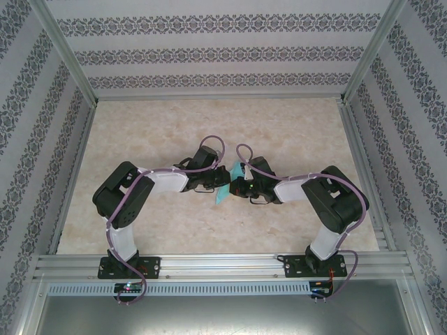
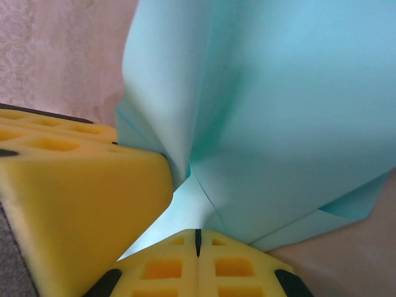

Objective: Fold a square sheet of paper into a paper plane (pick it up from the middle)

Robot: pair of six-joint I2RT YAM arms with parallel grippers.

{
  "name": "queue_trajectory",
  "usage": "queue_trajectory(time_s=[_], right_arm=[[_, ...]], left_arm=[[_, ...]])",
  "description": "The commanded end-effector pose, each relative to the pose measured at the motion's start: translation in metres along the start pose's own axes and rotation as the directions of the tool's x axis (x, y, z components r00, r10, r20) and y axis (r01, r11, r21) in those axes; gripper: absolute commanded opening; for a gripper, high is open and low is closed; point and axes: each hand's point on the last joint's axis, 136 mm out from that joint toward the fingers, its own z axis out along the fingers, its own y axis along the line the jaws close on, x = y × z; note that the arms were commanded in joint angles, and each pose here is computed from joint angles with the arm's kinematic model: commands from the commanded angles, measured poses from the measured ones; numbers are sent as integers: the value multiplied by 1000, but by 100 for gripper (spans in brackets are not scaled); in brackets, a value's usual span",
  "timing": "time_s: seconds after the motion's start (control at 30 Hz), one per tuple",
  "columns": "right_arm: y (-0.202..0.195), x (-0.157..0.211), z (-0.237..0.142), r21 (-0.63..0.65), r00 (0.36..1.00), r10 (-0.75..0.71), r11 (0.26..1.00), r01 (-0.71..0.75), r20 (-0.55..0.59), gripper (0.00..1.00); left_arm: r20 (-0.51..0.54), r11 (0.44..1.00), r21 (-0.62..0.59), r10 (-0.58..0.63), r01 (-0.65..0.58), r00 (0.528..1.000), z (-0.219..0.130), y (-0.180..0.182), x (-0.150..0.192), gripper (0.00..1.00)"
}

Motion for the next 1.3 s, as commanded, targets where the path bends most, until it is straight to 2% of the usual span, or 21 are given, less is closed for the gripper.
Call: queue_trajectory(time_s=[0.0, 0.3, 0.6, 0.7, 1.03, 1.27], right_arm=[[-14, 4, -4, 39, 1000, 12, 999, -12, 2, 0], [-19, 4, -5, 45, 1000, 16, 999, -16, 4, 0], [-22, 4, -7, 48, 1000, 19, 999, -20, 6, 0], [-21, 4, -6, 44, 1000, 20, 999, -21, 4, 0], [-18, 2, -8, 37, 1000, 15, 999, -15, 7, 0], [-17, 1, -9, 38, 1000, 14, 999, -15, 8, 0]], left_arm=[[-13, 1000, -3, 8, -8, 1000, 7, -1, 7, 12], [7, 1000, 14, 15, -15, 1000, -1, -11, 1, 16], [20, 986, -112, 127, -124, 992, -22, -1, -5, 38], [8, 981, -128, 151, -149, 989, -28, 0, -3, 41], [-21, 980, -139, 142, -143, 990, -33, 11, 11, 40], [-38, 979, -150, 135, -139, 990, -34, 19, 19, 26]])
